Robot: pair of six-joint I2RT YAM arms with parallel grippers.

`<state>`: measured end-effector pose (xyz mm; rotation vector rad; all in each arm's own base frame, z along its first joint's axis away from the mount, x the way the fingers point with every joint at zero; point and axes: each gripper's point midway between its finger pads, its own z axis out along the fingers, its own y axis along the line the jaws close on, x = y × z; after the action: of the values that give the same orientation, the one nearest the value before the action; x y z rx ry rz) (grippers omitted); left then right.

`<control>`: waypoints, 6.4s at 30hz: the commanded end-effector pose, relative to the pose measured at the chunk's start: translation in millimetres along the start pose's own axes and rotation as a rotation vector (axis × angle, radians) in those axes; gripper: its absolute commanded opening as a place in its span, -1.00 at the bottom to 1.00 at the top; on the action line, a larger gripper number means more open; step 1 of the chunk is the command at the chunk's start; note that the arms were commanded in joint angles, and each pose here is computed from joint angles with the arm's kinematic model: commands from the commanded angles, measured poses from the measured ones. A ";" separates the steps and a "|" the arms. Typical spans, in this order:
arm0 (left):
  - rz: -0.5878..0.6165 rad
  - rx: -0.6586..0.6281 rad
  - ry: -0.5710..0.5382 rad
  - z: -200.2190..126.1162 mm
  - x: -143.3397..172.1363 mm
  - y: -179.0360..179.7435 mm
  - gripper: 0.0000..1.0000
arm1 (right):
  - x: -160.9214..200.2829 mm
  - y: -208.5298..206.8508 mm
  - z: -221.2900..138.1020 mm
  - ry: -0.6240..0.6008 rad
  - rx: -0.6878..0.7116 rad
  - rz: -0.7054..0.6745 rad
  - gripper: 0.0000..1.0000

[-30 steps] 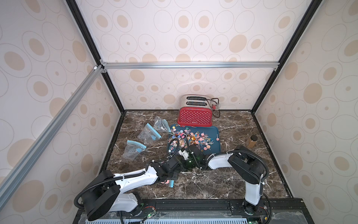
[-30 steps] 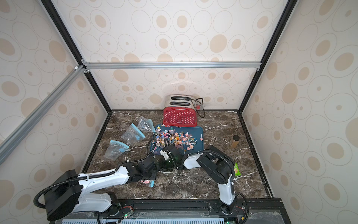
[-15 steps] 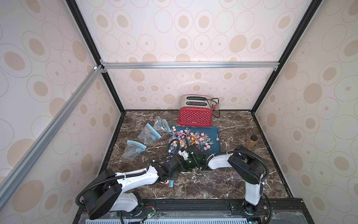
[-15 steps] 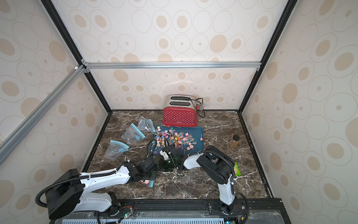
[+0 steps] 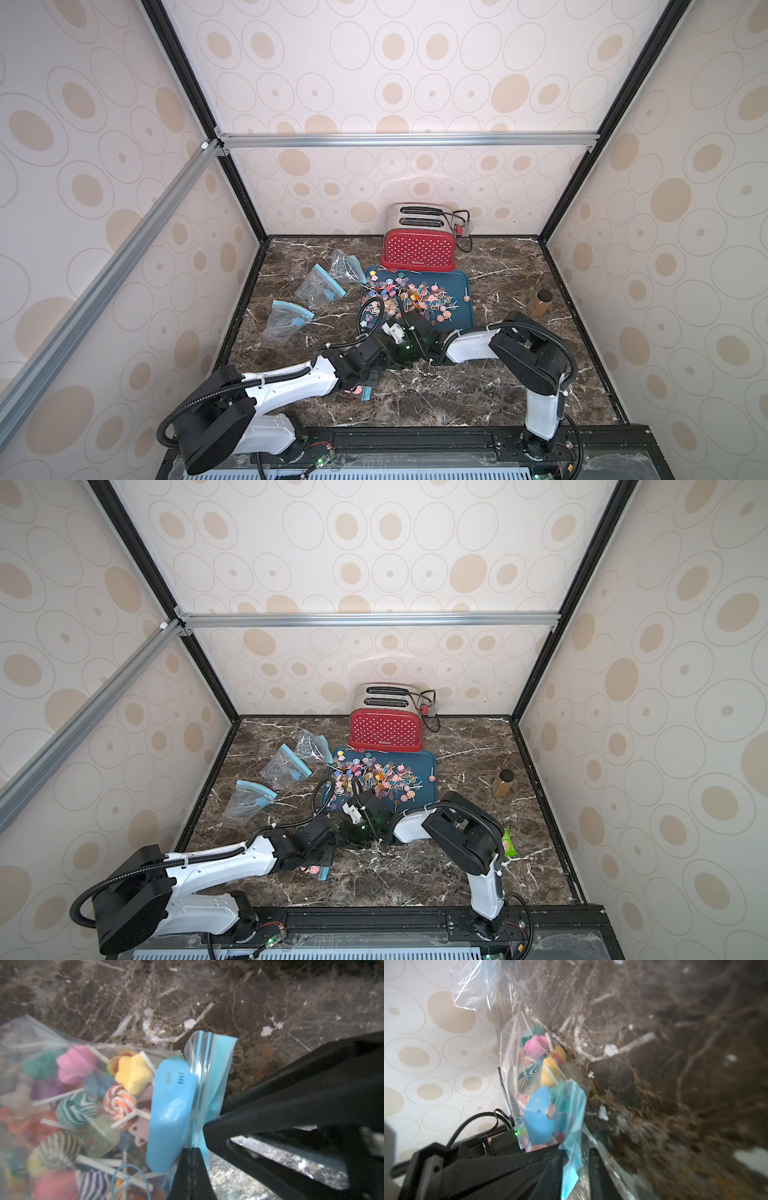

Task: Pour candies out of the ziploc bag
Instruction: Open the ziploc bag at the center of the board.

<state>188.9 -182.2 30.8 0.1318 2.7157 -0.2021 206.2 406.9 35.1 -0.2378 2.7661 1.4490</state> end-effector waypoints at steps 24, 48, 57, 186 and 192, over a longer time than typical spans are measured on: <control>0.024 0.008 -0.024 -12.5 -6.8 -2.8 -1.00 | 4.6 -2.2 13.4 0.025 0.008 0.005 -0.73; 0.215 0.102 0.005 -38.8 9.5 -1.8 -0.37 | -5.7 24.3 5.3 -0.003 -0.035 -0.001 -1.00; 0.195 0.075 0.043 -23.1 15.0 -4.2 -0.26 | -8.4 32.2 3.1 -0.014 -0.058 0.032 -1.00; 0.147 0.069 -0.021 -14.9 8.1 -5.0 -1.00 | 6.2 10.0 15.0 0.052 0.074 -0.054 -0.74; 0.145 0.069 -0.021 -15.2 7.7 -5.1 -1.00 | 6.5 10.9 17.5 0.055 0.073 -0.057 -0.75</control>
<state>168.6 -178.4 31.1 0.3258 2.6961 -0.2543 198.5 419.3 34.0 -0.3497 2.8216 1.3444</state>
